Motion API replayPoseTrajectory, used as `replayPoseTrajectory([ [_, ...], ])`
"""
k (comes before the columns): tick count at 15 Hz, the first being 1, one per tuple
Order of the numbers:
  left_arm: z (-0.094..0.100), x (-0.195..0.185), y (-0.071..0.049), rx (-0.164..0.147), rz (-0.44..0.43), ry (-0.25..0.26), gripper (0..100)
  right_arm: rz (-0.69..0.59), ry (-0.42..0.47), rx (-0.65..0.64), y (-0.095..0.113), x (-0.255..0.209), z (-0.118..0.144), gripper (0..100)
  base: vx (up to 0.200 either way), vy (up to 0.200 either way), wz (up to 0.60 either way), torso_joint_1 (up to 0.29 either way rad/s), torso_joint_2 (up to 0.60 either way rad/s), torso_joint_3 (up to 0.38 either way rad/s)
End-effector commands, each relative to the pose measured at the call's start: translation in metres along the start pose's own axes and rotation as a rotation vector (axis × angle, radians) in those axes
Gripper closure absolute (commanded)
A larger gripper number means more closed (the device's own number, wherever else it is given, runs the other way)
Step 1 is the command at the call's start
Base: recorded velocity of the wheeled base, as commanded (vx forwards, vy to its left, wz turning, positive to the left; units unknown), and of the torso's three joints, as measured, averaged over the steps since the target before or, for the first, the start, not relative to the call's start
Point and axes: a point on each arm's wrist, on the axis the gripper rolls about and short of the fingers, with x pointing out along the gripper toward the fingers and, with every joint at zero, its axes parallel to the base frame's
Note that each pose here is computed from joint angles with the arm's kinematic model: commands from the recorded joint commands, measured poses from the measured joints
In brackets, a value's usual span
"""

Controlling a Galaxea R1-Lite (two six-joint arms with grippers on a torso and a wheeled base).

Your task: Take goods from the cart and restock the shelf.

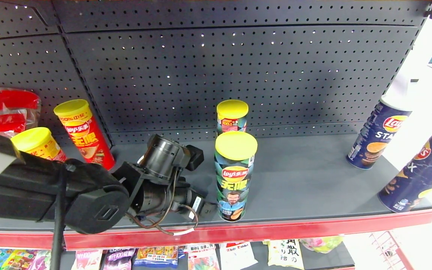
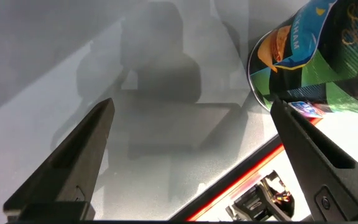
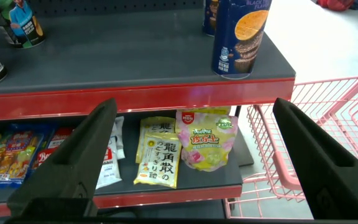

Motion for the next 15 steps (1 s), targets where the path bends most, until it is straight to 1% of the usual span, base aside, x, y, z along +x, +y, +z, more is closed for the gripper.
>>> replayPoseTrajectory([
  [1, 0.000, 0.001, 0.000, 0.000, 0.000, 0.001, 0, 0.000, 0.002, 0.000, 0.000, 0.000, 0.000, 0, 0.000, 0.000, 0.00, 0.000, 0.00, 0.000],
  [13, 0.000, 0.003, -0.002, 0.003, -0.003, 0.004, 0, 0.000, 0.002, 0.000, 0.000, 0.000, 0.000, 0, 0.000, 0.000, 0.00, 0.000, 0.00, 0.000],
  [14, -0.002, -0.001, -0.002, -0.037, 0.013, 0.004, 0, -0.001, 0.002, 0.000, 0.000, 0.000, 0.000, 0, 0.000, 0.000, 0.00, 0.000, 0.00, 0.000],
  [15, -0.004, -0.008, -0.001, -0.066, 0.018, -0.002, 0, -0.001, 0.002, 0.000, 0.000, 0.000, 0.000, 0, 0.000, 0.000, 0.00, 0.000, 0.00, 0.000],
])
